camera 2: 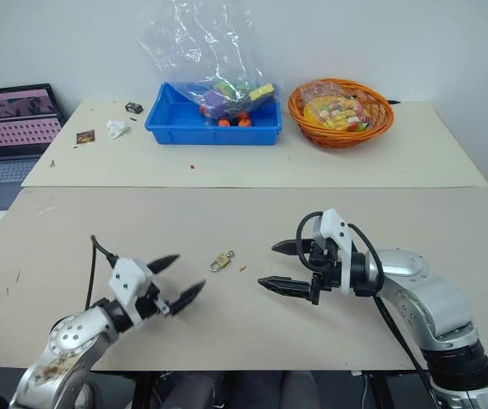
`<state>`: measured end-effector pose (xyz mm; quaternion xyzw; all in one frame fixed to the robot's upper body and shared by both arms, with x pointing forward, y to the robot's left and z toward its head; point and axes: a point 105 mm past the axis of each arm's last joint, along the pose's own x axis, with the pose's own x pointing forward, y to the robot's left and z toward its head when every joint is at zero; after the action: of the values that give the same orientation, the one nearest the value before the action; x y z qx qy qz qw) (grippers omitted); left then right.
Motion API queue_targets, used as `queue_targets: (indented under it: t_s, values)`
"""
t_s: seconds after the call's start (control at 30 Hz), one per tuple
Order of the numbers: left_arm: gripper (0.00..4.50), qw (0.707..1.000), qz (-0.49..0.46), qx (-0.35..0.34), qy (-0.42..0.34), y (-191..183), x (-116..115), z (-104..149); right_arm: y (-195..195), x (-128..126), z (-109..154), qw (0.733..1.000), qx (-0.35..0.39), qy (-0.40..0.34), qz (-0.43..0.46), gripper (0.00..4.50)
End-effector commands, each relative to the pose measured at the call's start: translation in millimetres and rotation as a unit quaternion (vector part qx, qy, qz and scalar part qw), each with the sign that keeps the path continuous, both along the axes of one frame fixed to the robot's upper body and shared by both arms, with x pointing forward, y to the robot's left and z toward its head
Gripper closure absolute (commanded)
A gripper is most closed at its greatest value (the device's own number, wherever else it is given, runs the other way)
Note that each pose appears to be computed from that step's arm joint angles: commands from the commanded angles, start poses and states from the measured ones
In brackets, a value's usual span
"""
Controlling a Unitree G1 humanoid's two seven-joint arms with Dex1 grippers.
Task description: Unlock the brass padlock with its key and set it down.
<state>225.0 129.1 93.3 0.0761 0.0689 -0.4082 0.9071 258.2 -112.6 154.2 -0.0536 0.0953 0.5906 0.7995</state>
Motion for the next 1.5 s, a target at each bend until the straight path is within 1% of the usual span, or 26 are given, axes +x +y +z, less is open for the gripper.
queue_targets:
  t_s: [0.03, 0.17, 0.23, 0.37, 0.5, 0.6, 0.73, 0.8, 0.93, 1.0, 1.07, 1.17, 1.33, 1.37, 1.43, 1.5]
  values:
    - [0.06, 0.999, -0.036, -0.011, 0.032, -5.1, -7.6, -3.3, 2.2, -4.7, 18.2, 0.999, 0.017, -0.032, 0.002, 0.00]
    - [0.06, 0.999, -0.018, 0.003, 0.037, 0.9, 12.5, -18.9, 2.5, -6.8, 25.8, 0.999, 0.031, -0.042, -0.014, 0.00]
    - [0.06, 0.999, -0.008, -0.003, 0.034, 0.6, 24.9, -22.4, 1.5, -8.4, 28.4, 0.998, 0.035, -0.044, -0.022, 0.00]
    - [0.06, 1.000, 0.000, 0.013, 0.003, -4.5, 49.2, -22.7, -5.5, -11.4, 32.3, 0.997, 0.035, -0.049, -0.042, 0.00]
    - [0.06, 0.999, -0.028, 0.028, -0.012, -18.2, 64.7, -27.3, -10.6, -13.2, 41.7, 0.995, 0.055, -0.055, -0.057, 0.00]
    - [0.06, 0.998, -0.041, 0.036, -0.012, -26.8, 75.4, -34.5, -8.4, -16.0, 43.5, 0.996, 0.048, -0.059, -0.055, 0.00]
    - [0.06, 0.998, -0.046, 0.037, -0.004, -34.5, 79.6, -46.6, -0.4, -22.7, 45.2, 0.996, 0.057, -0.052, -0.035, 0.00]
    - [0.06, 0.998, -0.044, 0.038, -0.004, -36.7, 80.3, -49.2, 2.0, -21.2, 37.7, 0.997, 0.044, -0.048, -0.031, 0.00]
    - [0.06, 0.998, -0.048, 0.033, -0.006, -38.3, 75.3, -47.5, 1.1, -8.8, 10.0, 0.999, -0.011, -0.036, -0.039, 0.00]
    - [0.06, 0.998, -0.048, 0.031, -0.005, -37.5, 73.5, -46.1, -4.4, 5.5, -4.6, 0.997, -0.038, -0.035, -0.058, 0.00]
    - [0.06, 0.998, -0.050, 0.030, -0.006, -38.2, 72.9, -44.4, -8.6, 19.5, -12.2, 0.995, -0.049, -0.039, -0.077, 0.00]
    - [0.06, 0.997, -0.064, 0.030, -0.017, -44.2, 71.4, -39.1, -9.6, 28.3, -15.7, 0.995, -0.046, -0.042, -0.080, 0.00]
    - [0.06, 0.996, -0.077, 0.032, -0.016, -49.5, 70.3, -37.2, -8.2, 29.1, -14.8, 0.996, -0.032, -0.043, -0.073, 0.00]
    - [0.57, 0.996, -0.077, 0.032, -0.016, -50.2, 70.9, -37.0, -8.2, 28.4, -15.2, 0.996, -0.031, -0.042, -0.072, 0.00]
    - [0.94, 0.996, -0.082, 0.033, -0.018, -53.2, 71.3, -36.7, -8.2, 27.4, -15.9, 0.996, -0.031, -0.042, -0.070, 0.00]
    - [1.77, 0.995, -0.088, 0.032, -0.019, -57.8, 70.6, -36.3, -7.9, 26.5, -15.7, 0.996, -0.030, -0.041, -0.069, 0.00]
